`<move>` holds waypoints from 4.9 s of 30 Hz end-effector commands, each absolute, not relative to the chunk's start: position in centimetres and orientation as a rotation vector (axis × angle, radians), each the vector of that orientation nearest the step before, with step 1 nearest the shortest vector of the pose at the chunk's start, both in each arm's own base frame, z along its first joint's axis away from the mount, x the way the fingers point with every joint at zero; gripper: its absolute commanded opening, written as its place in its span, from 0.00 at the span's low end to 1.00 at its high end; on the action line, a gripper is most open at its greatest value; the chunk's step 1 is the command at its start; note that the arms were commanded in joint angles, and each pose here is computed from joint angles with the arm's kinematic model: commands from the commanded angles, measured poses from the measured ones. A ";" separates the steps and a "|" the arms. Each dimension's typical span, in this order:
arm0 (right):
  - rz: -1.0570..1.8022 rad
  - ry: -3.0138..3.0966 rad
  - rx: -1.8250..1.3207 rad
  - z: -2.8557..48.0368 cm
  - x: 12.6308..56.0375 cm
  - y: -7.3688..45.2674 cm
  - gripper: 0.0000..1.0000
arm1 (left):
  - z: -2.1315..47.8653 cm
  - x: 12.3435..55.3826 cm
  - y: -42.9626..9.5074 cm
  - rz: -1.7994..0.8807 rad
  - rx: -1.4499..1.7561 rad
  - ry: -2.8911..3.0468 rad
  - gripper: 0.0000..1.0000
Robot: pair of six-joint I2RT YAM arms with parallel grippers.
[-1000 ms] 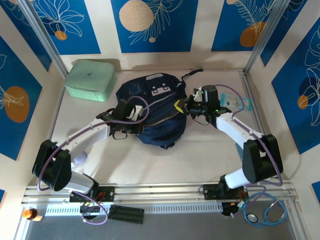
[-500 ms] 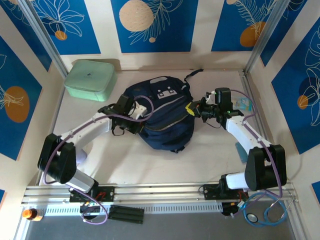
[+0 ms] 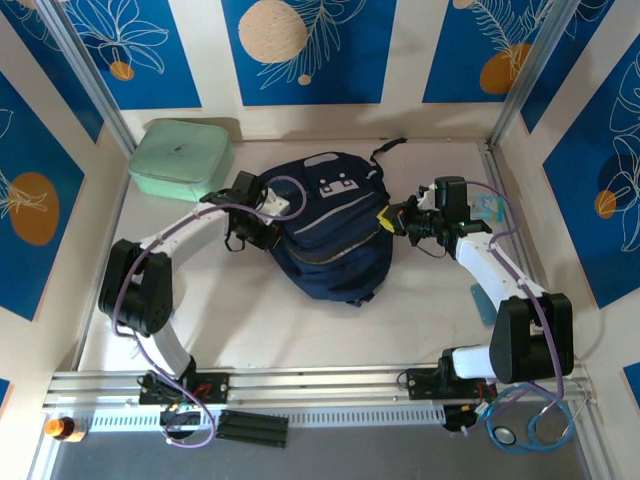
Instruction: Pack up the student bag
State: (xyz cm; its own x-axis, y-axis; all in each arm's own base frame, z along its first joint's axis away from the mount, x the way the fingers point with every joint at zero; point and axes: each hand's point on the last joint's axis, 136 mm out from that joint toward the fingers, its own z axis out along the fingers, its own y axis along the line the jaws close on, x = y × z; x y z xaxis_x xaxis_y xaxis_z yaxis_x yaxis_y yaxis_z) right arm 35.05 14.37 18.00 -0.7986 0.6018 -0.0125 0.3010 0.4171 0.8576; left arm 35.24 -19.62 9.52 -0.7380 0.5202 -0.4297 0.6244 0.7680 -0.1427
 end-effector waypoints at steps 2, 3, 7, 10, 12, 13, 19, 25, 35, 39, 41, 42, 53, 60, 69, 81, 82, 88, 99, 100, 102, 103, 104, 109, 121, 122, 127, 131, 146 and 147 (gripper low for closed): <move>1.293 2.296 0.781 18.8 35.5 13.5 0.00 | 9.9 38.6 -19.1 -0.376 0.795 2.566 0.06; 1.298 2.302 0.776 18.7 35.4 13.8 0.00 | 10.0 39.3 -19.1 -0.372 0.759 2.563 0.08; 1.316 2.334 0.746 18.1 34.9 15.1 0.00 | 10.8 41.5 -18.8 -0.388 0.583 2.570 0.17; 1.235 2.368 0.758 17.2 34.2 15.0 0.13 | 11.5 41.5 -18.0 -0.358 0.462 2.577 0.35; 1.160 2.382 0.778 16.7 33.7 14.3 0.34 | 11.9 41.0 -16.8 -0.310 0.362 2.591 0.44; 1.118 2.380 0.781 16.7 33.5 13.8 0.47 | 12.2 40.6 -15.9 -0.274 0.294 2.598 0.53; 0.864 2.381 0.735 17.5 32.9 11.0 0.74 | 13.3 37.0 -10.2 -0.150 -0.094 2.581 0.85; 0.795 2.380 0.667 18.8 33.6 10.5 0.83 | 11.8 33.0 -3.0 -0.031 -0.453 2.542 0.98; 0.905 2.445 0.663 18.5 34.6 12.8 0.93 | 9.2 28.3 6.4 0.202 -0.896 2.439 1.00; 0.900 2.471 0.655 18.9 35.2 13.5 0.96 | 7.9 26.6 9.7 0.317 -1.076 2.419 1.00; 0.893 2.467 0.650 19.3 35.3 13.8 0.96 | 7.3 25.8 10.9 0.323 -1.166 2.400 1.00; 0.887 2.466 0.652 19.3 35.4 13.9 0.96 | 7.0 25.4 11.4 0.309 -1.211 2.384 1.00; 0.907 2.481 0.694 18.9 35.3 14.9 0.91 | 4.2 25.2 12.7 0.133 -1.251 2.439 0.96; 0.919 2.470 0.679 19.3 35.3 15.2 0.89 | 2.9 25.5 12.3 0.119 -1.214 2.555 0.91; 0.928 2.474 0.680 19.0 35.4 15.5 0.87 | 2.7 25.3 12.4 0.146 -1.191 2.592 0.80; 0.944 2.476 0.672 18.6 35.4 16.0 0.86 | 5.2 29.2 8.9 -0.041 -1.030 2.600 0.60; 0.945 2.472 0.661 18.7 35.3 16.1 0.86 | 5.7 29.8 7.9 -0.069 -0.996 2.597 0.59; 0.961 2.479 0.449 19.3 35.1 19.1 0.86 | 9.8 33.4 -1.2 -0.347 -0.759 2.566 0.58; 1.098 2.432 -0.152 19.5 31.1 31.6 0.82 | 16.5 38.2 -15.9 -0.904 -0.635 2.401 0.54; 1.106 2.411 -0.205 19.6 30.6 32.6 0.82 | 16.9 38.5 -16.9 -0.950 -0.642 2.382 0.54; 1.109 2.377 -0.285 19.7 29.7 34.1 0.82 | 17.6 38.7 -18.5 -1.024 -0.657 2.354 0.55; 1.108 2.355 -0.321 19.8 29.4 34.8 0.82 | 18.1 38.9 -19.3 -1.063 -0.659 2.338 0.55; 1.108 2.342 -0.346 19.9 29.2 35.2 0.82 | 18.3 39.0 -19.8 -1.087 -0.660 2.332 0.55; 1.032 2.331 -0.353 19.0 30.0 35.8 0.80 | 18.8 39.3 -22.0 -1.209 -0.664 2.317 0.55; 0.993 2.304 -0.363 18.4 33.1 37.1 0.59 | 18.5 39.4 -23.4 -1.317 -0.684 2.313 0.55; 1.006 2.310 -0.343 18.3 33.4 37.0 0.56 | 18.6 39.4 -23.5 -1.323 -0.680 2.307 0.56; 1.067 2.343 -0.253 17.8 34.5 36.3 0.37 | 19.7 39.4 -23.7 -1.392 -0.666 2.239 0.59; 1.079 2.325 -0.262 18.3 34.4 35.8 0.30 | 20.1 39.4 -23.6 -1.411 -0.654 2.214 0.68; 0.966 2.245 -0.048 21.9 34.7 22.6 0.29 | 22.8 36.2 -23.5 -1.010 0.099 2.237 1.00; 0.961 2.235 -0.016 22.2 34.7 21.2 0.29 | 22.4 35.8 -24.2 -0.977 0.164 2.252 1.00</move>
